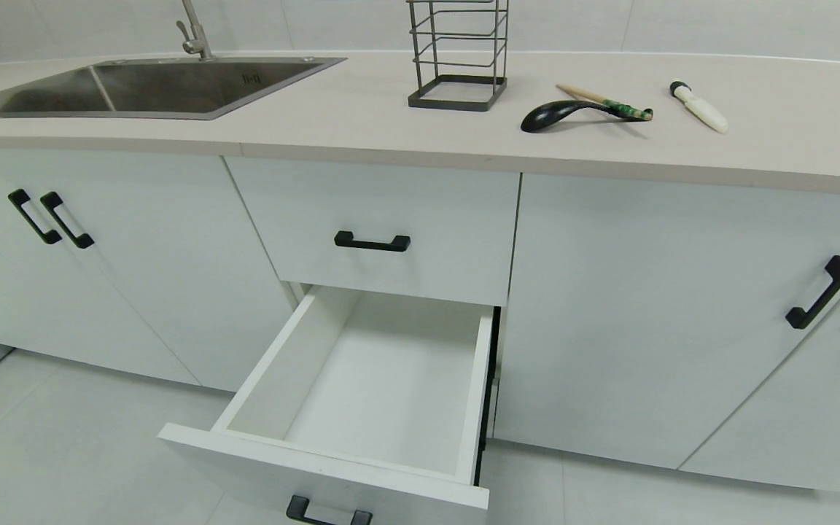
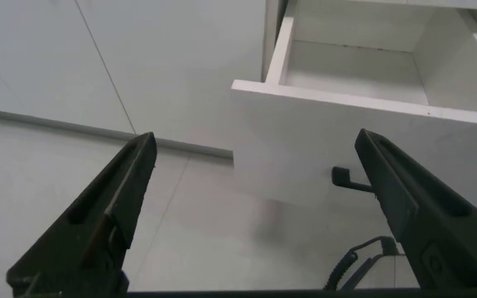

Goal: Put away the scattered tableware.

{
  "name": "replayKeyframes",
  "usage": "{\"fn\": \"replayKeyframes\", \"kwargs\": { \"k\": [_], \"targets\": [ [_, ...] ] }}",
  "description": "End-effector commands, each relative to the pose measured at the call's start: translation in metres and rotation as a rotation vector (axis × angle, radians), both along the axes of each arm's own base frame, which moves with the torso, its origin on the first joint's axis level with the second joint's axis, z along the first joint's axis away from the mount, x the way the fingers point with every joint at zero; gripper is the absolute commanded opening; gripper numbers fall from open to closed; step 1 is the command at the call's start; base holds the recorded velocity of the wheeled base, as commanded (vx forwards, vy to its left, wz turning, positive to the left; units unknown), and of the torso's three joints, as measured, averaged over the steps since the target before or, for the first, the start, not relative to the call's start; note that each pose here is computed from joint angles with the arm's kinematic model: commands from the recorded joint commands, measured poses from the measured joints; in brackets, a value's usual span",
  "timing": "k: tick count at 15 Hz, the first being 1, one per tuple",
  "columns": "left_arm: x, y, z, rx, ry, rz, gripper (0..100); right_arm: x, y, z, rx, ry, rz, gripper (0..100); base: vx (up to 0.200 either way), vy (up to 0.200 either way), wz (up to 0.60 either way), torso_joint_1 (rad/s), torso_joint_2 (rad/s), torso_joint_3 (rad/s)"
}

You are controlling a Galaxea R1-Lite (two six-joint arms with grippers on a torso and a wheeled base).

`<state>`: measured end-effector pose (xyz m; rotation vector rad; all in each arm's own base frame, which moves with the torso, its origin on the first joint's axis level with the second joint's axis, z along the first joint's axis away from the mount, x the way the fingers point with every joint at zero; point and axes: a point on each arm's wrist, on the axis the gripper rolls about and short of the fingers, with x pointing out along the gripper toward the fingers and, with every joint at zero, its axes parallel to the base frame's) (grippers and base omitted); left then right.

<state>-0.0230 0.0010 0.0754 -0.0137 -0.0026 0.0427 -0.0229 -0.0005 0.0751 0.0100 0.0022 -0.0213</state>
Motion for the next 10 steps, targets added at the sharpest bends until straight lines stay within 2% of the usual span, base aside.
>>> {"fn": "replayKeyframes", "kwargs": {
  "k": [1,3,5,10],
  "targets": [
    [0.0002,0.0,0.0002,-0.008,0.0,0.0,100,0.0001,0.0,-0.0001,0.001,0.002,0.0,0,0.0,0.0,0.0,0.0,0.0,0.0],
    [0.0002,0.0,0.0004,-0.028,-0.002,0.002,100,0.0001,0.0,0.0001,0.001,0.001,0.0,0,0.0,0.0,0.0,0.0,0.0,0.0],
    [0.0002,0.0,0.0004,-0.029,-0.002,0.002,100,0.0001,0.0,-0.0001,-0.001,0.002,0.0,0,0.0,0.0,0.0,0.0,0.0,0.0],
    [0.0002,0.0001,0.0004,-0.029,-0.002,0.003,100,0.0001,0.0,-0.0001,0.001,0.002,0.0,0,0.0,0.0,0.6,0.004,0.0,0.004]
  ]
}}
